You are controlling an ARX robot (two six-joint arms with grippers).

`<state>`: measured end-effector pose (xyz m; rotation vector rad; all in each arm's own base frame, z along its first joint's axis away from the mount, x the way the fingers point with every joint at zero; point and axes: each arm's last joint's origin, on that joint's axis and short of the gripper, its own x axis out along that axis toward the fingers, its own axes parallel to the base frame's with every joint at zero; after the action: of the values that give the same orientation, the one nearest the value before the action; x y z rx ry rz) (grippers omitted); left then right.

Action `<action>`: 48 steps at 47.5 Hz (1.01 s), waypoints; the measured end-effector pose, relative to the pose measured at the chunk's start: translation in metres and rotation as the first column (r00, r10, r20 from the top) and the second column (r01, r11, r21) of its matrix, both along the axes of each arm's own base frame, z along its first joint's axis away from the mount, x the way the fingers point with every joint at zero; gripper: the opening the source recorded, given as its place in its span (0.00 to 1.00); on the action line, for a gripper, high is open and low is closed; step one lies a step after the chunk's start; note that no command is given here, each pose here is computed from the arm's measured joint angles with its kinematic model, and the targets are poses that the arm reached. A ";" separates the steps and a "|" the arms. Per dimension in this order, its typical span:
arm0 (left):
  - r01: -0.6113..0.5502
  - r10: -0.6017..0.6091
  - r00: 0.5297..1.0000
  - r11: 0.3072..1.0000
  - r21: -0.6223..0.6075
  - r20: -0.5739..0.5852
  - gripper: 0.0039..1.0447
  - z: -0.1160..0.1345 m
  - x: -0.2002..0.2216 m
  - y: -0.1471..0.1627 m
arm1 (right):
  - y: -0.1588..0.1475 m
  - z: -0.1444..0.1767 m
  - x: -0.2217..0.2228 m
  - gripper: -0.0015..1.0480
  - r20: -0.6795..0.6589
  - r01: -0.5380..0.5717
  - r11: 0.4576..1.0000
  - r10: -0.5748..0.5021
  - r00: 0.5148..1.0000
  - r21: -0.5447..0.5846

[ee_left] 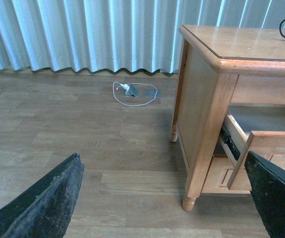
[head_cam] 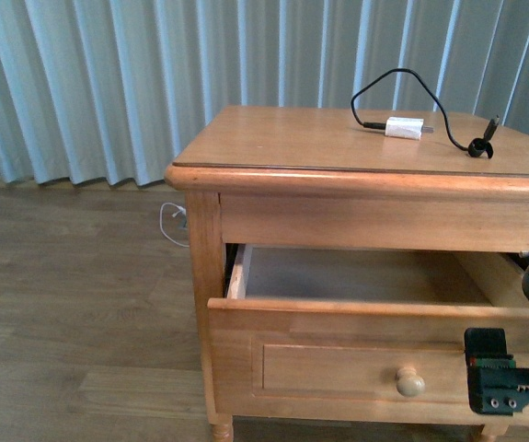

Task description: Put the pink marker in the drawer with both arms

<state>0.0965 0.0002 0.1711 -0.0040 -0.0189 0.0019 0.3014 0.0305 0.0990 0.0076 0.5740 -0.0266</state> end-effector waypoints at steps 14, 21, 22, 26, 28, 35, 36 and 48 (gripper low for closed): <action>0.000 0.000 1.000 1.000 0.000 0.000 0.95 0.000 0.000 0.000 | -0.016 -0.014 0.045 0.92 0.077 0.019 0.999 -0.016 0.997 -0.038; 0.000 0.000 1.000 1.000 0.000 0.000 0.95 0.000 0.000 0.000 | -0.020 -0.016 0.062 0.92 0.098 0.014 1.000 -0.012 0.995 -0.027; 0.000 0.000 1.000 1.000 0.000 0.000 0.95 0.000 0.000 0.000 | -0.021 -0.017 0.064 0.92 0.101 0.014 1.000 -0.012 0.995 -0.025; 0.000 0.000 1.000 1.000 0.000 0.000 0.95 0.000 0.000 0.000 | -0.022 -0.018 0.071 0.92 0.108 0.016 1.000 -0.013 0.994 -0.024; 0.000 0.000 1.000 1.000 0.000 0.000 0.95 0.000 0.000 0.000 | -0.023 -0.019 0.075 0.92 0.112 0.016 1.000 -0.013 0.994 -0.023; 0.000 0.000 1.000 1.000 0.000 0.000 0.95 0.000 0.000 0.000 | -0.025 -0.020 0.087 0.92 0.141 0.021 1.000 -0.017 0.990 -0.023; 0.000 0.000 1.000 1.000 0.000 0.000 0.95 0.000 0.000 0.000 | -0.025 -0.021 0.088 0.92 0.146 0.021 0.999 -0.017 0.989 -0.024; 0.000 0.000 1.000 1.000 0.000 0.000 0.95 0.000 0.000 0.000 | -0.026 -0.023 0.089 0.92 0.154 0.022 1.000 -0.018 0.988 -0.022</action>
<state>0.0965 0.0002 0.1711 -0.0040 -0.0189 0.0019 0.3903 0.0049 0.0762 -0.0077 0.4188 -0.0522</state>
